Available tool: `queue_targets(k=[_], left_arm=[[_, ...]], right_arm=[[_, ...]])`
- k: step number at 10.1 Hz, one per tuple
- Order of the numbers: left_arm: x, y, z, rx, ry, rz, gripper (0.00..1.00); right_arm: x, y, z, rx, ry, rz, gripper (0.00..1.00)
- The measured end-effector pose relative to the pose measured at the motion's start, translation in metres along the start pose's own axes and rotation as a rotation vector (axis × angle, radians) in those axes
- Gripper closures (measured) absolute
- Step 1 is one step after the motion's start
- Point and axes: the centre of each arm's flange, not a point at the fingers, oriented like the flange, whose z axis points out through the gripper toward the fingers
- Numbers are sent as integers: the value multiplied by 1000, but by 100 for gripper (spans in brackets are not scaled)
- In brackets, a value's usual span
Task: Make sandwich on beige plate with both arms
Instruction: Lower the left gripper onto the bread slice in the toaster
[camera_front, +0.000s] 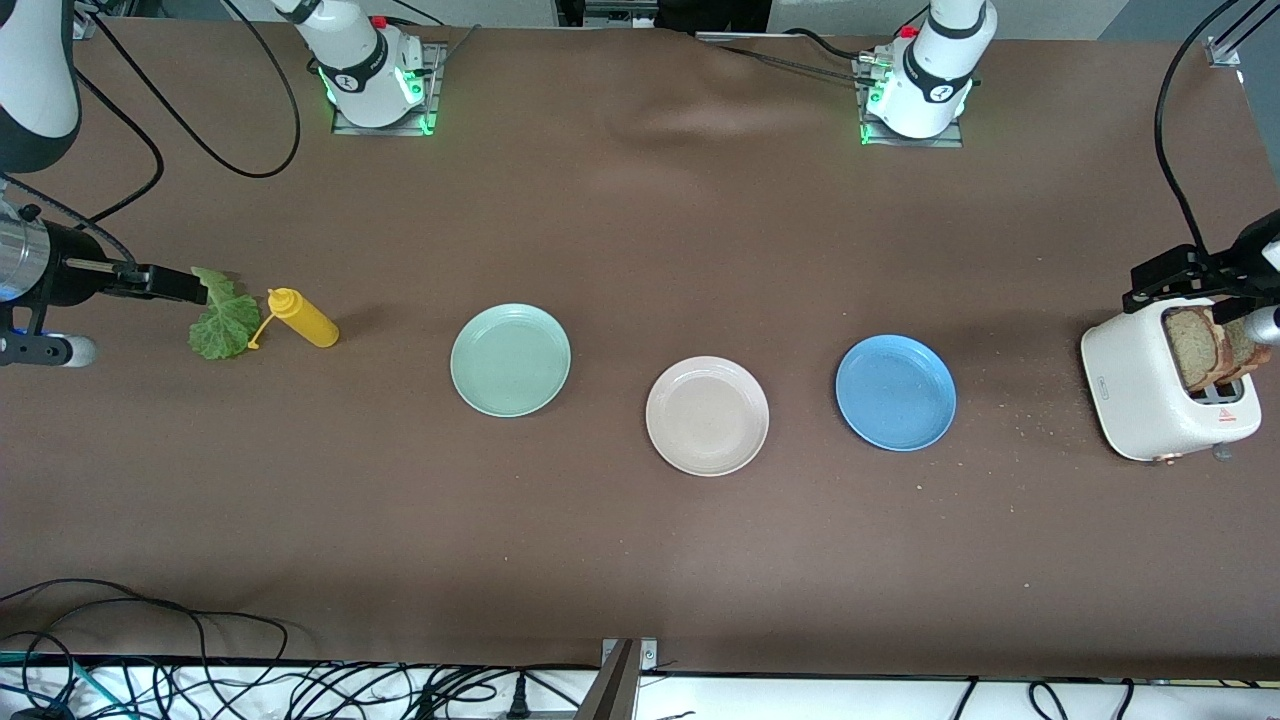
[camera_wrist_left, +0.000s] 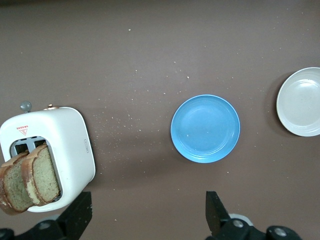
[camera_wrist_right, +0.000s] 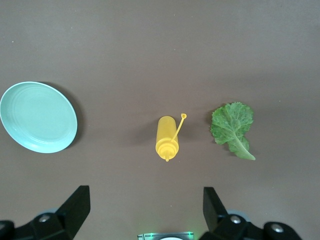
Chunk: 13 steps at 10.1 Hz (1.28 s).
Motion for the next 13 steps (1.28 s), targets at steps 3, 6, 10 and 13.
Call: queue_targets(k=[3,6,10,13], left_arm=[[0,4,0,-1,-4,6,0],[0,4,0,-2,-5,7,0],[-1,4,0,-2,-6,6,0],[-1,1,0,-1,-7,1,0]], right_arm=[[0,0,0,0,0,0,0],[0,0,0,0,0,0,0],[0,-1,0,0,0,-1,0],[0,-2,0,0,0,-3,0]])
